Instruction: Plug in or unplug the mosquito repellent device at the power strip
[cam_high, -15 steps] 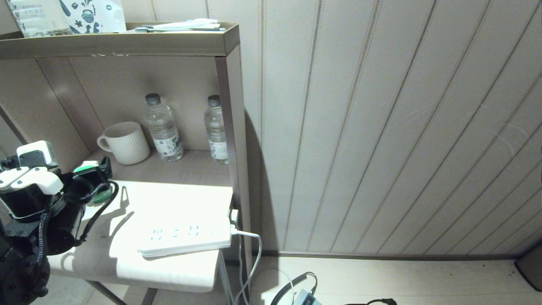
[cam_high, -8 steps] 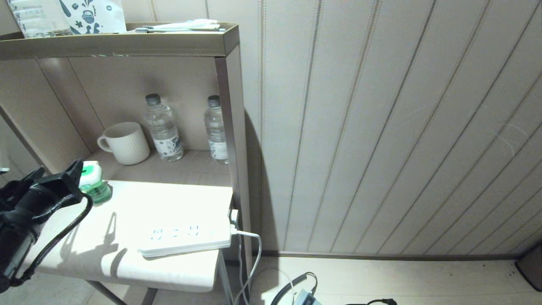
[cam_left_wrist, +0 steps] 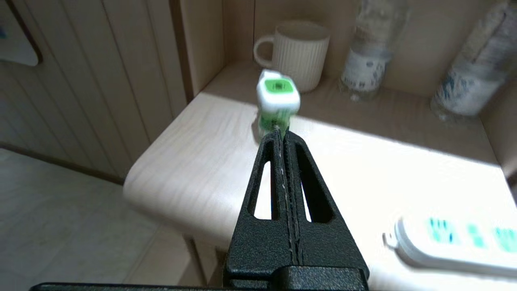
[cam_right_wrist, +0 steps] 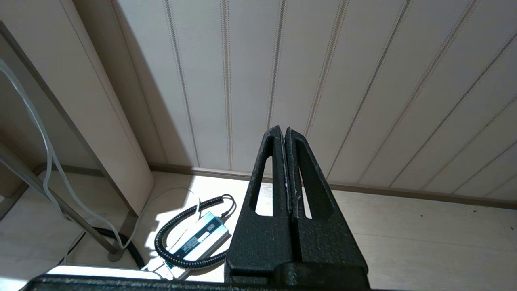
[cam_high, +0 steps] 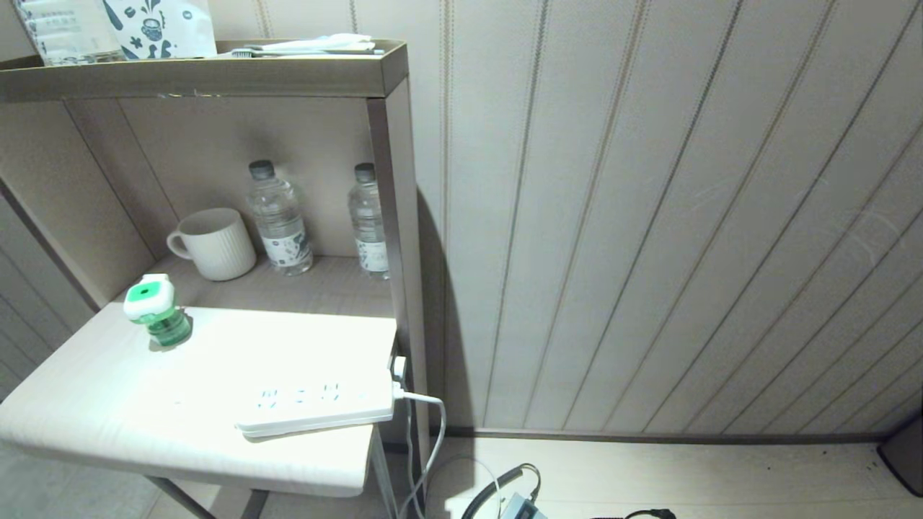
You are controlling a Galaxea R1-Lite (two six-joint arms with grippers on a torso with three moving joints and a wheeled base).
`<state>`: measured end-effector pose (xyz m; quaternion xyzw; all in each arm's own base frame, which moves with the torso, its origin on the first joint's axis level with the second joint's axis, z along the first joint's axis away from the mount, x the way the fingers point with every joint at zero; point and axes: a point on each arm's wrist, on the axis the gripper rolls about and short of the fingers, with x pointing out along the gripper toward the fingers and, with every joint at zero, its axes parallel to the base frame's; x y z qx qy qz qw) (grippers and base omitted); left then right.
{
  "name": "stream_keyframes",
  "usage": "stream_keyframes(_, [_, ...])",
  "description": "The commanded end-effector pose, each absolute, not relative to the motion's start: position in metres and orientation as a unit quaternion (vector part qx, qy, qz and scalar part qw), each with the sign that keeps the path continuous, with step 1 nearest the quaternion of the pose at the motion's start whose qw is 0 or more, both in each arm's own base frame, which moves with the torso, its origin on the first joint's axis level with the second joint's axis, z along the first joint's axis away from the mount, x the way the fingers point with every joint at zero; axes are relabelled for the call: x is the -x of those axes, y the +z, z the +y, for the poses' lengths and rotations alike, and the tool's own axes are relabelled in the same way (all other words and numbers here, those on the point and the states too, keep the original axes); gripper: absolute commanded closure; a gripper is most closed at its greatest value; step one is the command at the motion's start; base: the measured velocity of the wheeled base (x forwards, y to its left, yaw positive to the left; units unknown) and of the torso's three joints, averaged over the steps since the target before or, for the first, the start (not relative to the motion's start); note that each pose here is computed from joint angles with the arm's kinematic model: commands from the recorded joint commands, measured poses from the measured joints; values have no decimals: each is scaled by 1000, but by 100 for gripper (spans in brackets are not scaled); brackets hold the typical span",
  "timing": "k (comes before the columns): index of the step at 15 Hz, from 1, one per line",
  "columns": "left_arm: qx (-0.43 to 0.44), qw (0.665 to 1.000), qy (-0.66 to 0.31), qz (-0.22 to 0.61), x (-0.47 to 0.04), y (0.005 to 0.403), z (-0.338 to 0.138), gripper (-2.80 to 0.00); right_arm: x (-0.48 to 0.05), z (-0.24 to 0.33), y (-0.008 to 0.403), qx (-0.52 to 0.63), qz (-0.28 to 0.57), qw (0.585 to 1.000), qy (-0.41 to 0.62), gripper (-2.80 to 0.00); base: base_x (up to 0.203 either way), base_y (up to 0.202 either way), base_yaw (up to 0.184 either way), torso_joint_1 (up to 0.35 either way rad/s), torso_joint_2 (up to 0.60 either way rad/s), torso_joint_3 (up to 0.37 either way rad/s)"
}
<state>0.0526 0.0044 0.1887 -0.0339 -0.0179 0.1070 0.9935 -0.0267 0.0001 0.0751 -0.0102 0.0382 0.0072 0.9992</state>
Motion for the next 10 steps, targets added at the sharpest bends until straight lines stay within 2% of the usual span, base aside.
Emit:
stream_keyframes(1, [23,991,117,-54,-3,167,4,0,27,0,75,11,39,999,7,0,0,0,0,0,0,0])
stream_keyframes(4, [-4,990,139,-6,-1,119,4,0,27,0,75,11,39,999,7,0,0,0,0,0,0,0])
stream_keyframes(9, [-13,997,74,21,11,94,3,0,27,0,75,11,39,999,7,0,0,0,0,0,0,0])
stream_keyframes(10, [-12,998,64,-5,16,91,3,0,27,0,75,11,39,999,7,0,0,0,0,0,0,0])
